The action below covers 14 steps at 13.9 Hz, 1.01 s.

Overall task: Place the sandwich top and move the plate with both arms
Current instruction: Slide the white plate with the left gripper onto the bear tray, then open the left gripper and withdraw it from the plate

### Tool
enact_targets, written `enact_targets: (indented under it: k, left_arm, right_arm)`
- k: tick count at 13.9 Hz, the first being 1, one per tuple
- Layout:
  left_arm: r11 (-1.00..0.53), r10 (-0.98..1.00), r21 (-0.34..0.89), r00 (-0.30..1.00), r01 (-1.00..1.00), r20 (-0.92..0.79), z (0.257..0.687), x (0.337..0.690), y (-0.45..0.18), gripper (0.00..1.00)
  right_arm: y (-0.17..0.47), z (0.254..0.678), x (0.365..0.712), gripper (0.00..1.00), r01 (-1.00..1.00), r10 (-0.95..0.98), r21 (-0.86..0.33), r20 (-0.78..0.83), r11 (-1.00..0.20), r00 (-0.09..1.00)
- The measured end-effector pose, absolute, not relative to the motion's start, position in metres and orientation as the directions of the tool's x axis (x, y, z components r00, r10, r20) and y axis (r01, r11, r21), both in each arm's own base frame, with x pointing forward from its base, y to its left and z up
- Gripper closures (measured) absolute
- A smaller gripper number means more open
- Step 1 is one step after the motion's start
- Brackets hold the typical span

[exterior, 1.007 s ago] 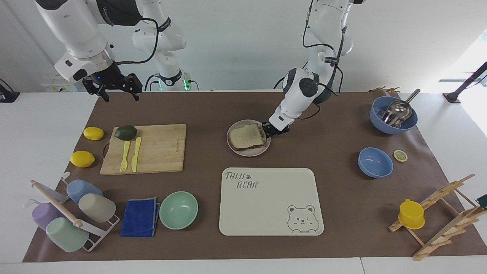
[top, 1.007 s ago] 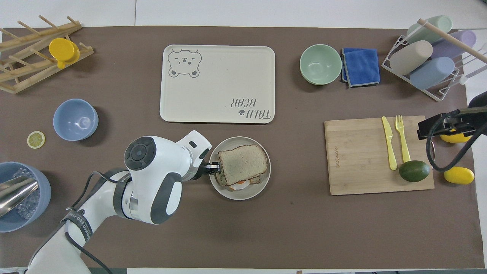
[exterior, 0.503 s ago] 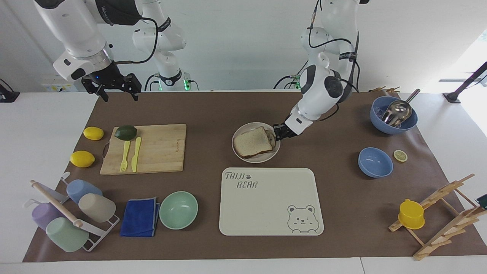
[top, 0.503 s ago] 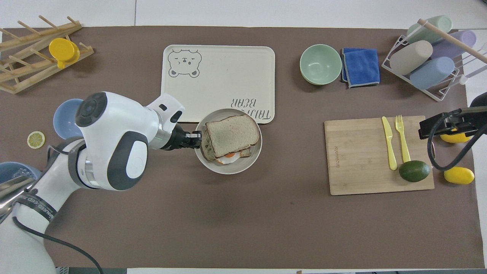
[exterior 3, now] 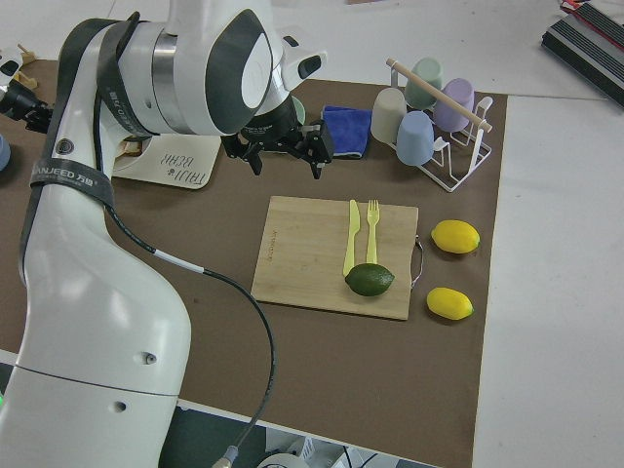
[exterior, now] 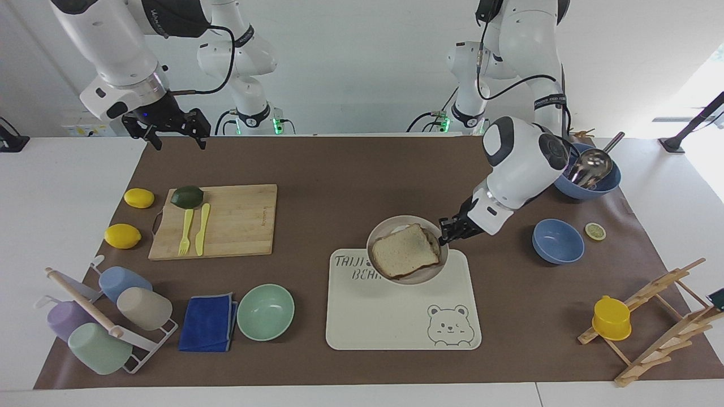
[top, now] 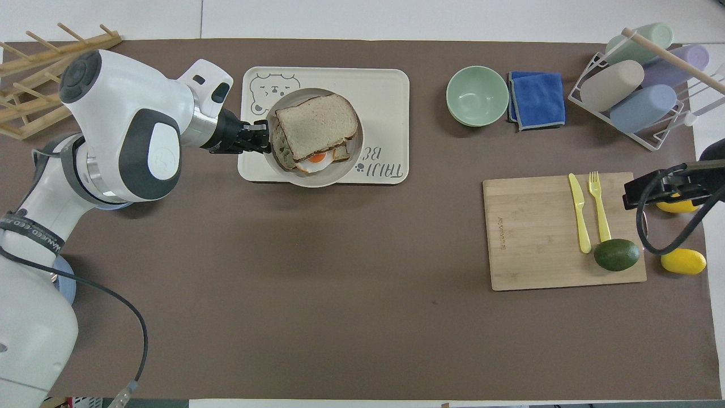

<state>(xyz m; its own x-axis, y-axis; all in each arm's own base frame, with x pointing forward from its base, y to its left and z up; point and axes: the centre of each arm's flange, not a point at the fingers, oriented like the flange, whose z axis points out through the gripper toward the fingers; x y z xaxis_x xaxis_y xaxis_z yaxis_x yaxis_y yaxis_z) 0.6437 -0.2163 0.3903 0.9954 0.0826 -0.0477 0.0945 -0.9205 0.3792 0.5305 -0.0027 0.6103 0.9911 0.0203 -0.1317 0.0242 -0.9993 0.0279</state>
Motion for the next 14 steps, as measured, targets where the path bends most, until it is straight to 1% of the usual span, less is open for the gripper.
enact_targets:
  k: [2,4,6,10,11,12,13,14]
  left_arm:
    - [-0.918,0.099,0.380,0.993,0.114,-0.058,0.362,0.671,-0.210,0.96]
    - [-0.916,0.105,0.384,0.994,0.114,-0.043,0.344,0.685,-0.211,0.96]
    - [-0.923,0.087,0.374,0.996,0.092,-0.030,0.334,0.684,-0.223,0.96]
    - [-0.930,0.052,0.364,0.998,0.055,-0.018,0.331,0.680,-0.234,0.96]
    - [-0.930,0.051,0.364,0.999,0.052,-0.013,0.331,0.681,-0.232,0.90]
    - [-0.930,0.054,0.365,0.998,0.055,-0.012,0.332,0.682,-0.229,0.81]
    - [-0.929,0.059,0.365,0.998,0.058,-0.009,0.333,0.684,-0.225,0.67]
    - [-0.928,0.066,0.366,0.998,0.064,-0.005,0.336,0.686,-0.220,0.57]
  right_arm:
    - [-0.003,0.610,0.530,0.00,0.024,0.020,0.028,-0.132,-0.999,0.991]
    - [-0.003,0.610,0.530,0.00,0.024,0.020,0.028,-0.132,-0.999,0.991]
    - [-0.003,0.610,0.530,0.00,0.024,0.020,0.028,-0.132,-0.999,0.991]
    - [-0.003,0.610,0.530,0.00,0.024,0.020,0.028,-0.132,-0.999,0.991]
    - [-0.003,0.610,0.530,0.00,0.024,0.020,0.028,-0.132,-0.999,0.991]
    - [-0.003,0.610,0.530,0.00,0.024,0.020,0.028,-0.132,-0.999,0.991]
    - [-0.003,0.610,0.530,0.00,0.024,0.020,0.028,-0.132,-0.999,0.991]
    - [-0.003,0.610,0.530,0.00,0.024,0.020,0.028,-0.132,-0.999,0.991]
